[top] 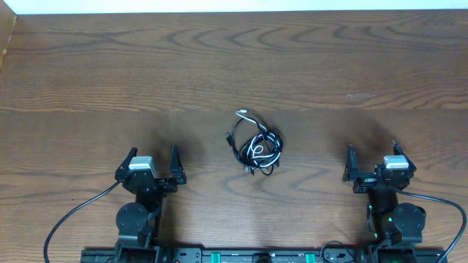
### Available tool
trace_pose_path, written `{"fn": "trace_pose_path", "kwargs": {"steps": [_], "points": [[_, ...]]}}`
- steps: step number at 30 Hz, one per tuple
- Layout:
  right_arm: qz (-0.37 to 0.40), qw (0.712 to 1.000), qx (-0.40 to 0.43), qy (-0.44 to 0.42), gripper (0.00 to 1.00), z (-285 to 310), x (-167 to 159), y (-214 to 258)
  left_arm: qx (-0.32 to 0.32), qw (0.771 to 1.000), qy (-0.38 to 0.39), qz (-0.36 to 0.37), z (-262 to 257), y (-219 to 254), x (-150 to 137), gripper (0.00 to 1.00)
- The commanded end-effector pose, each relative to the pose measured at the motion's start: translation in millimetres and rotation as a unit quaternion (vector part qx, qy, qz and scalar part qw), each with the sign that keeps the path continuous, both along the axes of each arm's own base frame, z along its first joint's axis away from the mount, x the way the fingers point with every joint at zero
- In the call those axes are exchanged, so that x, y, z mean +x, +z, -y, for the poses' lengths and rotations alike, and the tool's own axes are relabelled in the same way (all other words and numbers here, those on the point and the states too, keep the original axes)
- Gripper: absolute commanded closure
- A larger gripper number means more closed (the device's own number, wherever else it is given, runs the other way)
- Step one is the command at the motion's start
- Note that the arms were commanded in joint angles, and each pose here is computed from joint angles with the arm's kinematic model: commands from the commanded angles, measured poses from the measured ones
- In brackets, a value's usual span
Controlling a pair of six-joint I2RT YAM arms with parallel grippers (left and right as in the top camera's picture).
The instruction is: Untangle cables
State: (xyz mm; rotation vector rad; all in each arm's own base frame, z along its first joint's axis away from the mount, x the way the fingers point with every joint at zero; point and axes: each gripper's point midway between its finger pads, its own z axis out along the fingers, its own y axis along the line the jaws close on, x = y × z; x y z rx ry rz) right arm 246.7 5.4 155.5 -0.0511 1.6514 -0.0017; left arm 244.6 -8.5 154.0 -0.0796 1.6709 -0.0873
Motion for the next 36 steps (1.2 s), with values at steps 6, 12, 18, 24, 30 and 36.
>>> {"fn": "trace_pose_path", "kwargs": {"steps": [6, 12, 18, 24, 30, 36], "points": [[-0.004, 1.0, -0.005, -0.001, 0.01, 0, 0, -2, 0.011, 1.0, 0.006, -0.027, -3, -18, -1, 0.02], [-0.004, 1.0, -0.005, -0.001, 0.01, 0, 0, -2, 0.011, 1.0, 0.006, -0.027, -3, -17, -1, 0.02], [-0.004, 1.0, -0.005, -0.001, 0.01, 0, 0, -2, 0.011, 1.0, 0.005, -0.027, -3, -17, -1, 0.02], [-0.004, 1.0, -0.005, -0.001, 0.01, 0, 0, -2, 0.011, 1.0, 0.004, -0.027, -2, -18, -1, 0.02], [-0.004, 1.0, -0.005, -0.001, 0.01, 0, 0, -2, 0.011, 0.999, -0.002, -0.044, 0, -25, 0, 0.02], [-0.004, 1.0, -0.005, -0.001, 0.01, 0, 0, -2, 0.002, 0.996, -0.02, -0.084, 7, -35, 1, 0.02]]}}
